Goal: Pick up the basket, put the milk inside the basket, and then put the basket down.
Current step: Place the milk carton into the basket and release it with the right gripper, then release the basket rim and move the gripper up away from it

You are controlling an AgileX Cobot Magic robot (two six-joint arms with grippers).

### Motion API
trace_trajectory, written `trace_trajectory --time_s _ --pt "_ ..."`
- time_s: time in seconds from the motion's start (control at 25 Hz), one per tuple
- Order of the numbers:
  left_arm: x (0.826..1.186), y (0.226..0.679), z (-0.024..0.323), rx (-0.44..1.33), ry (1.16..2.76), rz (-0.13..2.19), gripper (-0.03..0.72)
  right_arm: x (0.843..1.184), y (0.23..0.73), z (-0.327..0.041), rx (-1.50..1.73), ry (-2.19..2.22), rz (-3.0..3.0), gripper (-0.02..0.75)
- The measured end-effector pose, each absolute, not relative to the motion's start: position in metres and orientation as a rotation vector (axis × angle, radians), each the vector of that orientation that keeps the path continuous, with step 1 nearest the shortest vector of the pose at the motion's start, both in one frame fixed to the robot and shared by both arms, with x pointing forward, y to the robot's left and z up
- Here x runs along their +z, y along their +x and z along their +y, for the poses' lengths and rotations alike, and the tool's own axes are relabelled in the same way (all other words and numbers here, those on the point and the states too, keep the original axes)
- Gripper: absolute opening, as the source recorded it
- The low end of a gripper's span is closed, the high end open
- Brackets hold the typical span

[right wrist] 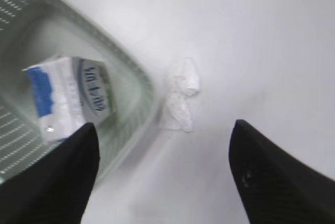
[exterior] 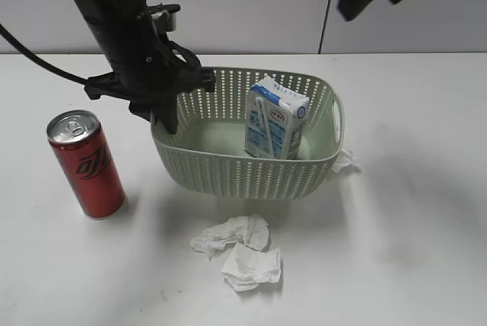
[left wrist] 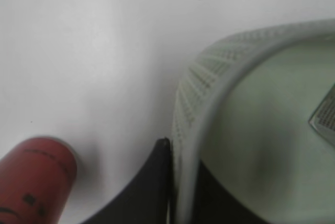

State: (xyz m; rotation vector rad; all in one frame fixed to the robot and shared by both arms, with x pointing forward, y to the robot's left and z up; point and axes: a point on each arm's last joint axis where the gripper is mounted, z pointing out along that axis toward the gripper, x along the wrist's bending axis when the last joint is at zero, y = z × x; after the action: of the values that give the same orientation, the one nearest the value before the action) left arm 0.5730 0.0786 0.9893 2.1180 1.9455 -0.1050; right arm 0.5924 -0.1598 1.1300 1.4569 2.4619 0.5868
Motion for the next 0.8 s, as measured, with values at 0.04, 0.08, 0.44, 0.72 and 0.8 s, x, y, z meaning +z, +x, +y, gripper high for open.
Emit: trace_trajectory --time_s 0.04,0.08,0.44,0.72,0.8 --pt "0.989 0.573 0.078 -0.106 2.117 1.946 0.01 1.132 0.595 -0.177 0.589 1.516 2.422 0.585" --pt "0.989 0.573 0.079 -0.107 2.118 1.946 0.01 1.132 0.598 -0.194 0.589 1.577 2.386 0.585" --pt "0.99 0.574 0.075 -0.129 2.068 1.938 0.01 1.116 0.528 -0.276 0.501 1.899 2.24 0.585" --pt "0.985 0.582 0.073 -0.109 1.976 1.972 0.01 1.11 0.409 -0.275 0.647 1.89 2.202 0.586" --pt "0.979 0.588 0.073 -0.105 1.968 1.987 0.009 1.104 0.377 -0.276 0.697 1.849 2.16 0.586"
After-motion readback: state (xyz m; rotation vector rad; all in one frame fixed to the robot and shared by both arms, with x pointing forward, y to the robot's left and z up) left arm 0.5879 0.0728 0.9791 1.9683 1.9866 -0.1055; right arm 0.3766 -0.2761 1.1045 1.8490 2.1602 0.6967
